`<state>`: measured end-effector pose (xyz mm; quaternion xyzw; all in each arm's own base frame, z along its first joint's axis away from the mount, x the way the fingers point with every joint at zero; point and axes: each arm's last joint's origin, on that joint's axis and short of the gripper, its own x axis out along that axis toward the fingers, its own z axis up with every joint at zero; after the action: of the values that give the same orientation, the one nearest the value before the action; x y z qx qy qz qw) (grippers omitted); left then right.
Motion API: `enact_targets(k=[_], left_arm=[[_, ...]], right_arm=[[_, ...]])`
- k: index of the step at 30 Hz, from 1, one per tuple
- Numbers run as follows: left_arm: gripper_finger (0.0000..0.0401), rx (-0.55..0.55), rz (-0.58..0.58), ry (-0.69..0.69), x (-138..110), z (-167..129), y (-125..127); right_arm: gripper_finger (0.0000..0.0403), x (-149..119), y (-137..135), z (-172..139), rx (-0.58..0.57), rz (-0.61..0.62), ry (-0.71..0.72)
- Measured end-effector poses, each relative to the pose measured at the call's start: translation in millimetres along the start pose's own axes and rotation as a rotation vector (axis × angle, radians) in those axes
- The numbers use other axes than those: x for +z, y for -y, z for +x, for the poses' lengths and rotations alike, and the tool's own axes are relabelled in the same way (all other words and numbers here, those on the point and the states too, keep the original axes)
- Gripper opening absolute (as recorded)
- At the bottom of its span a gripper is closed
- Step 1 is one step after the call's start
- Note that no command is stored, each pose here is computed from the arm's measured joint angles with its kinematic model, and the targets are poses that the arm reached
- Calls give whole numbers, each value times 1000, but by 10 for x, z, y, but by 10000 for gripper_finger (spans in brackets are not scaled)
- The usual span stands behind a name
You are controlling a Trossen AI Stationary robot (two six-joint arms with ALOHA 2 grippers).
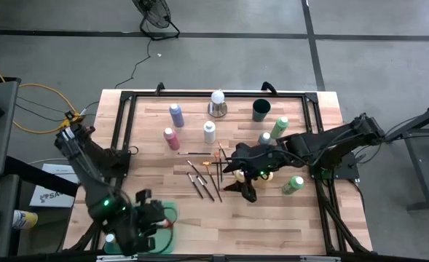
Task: Pick & Place Paint Supplies
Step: Put the orange paint bottle into the green bin
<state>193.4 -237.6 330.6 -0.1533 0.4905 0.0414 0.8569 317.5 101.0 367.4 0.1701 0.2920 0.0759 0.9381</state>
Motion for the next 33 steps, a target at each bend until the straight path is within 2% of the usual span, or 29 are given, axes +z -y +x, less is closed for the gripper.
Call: enact_targets(k=[4, 7, 16, 26, 33], left_arm=[[111, -3, -21, -32, -298, 60, 56], [111, -7, 23, -63, -490, 107, 73], [111, -57, 299, -189, -884, 207, 69], [111, -113, 507, -254, -994, 341, 30], [111, -129, 582, -324, -1088, 401, -20]], right_arm=[[293, 0, 3, 1, -9, 2, 3], [293, 1, 7, 1, -18, 19, 7], [293, 6, 16, 3, -33, 52, 16], [293, 10, 25, 2, -64, 99, 33], [293, 7, 15, 1, -98, 103, 55]])
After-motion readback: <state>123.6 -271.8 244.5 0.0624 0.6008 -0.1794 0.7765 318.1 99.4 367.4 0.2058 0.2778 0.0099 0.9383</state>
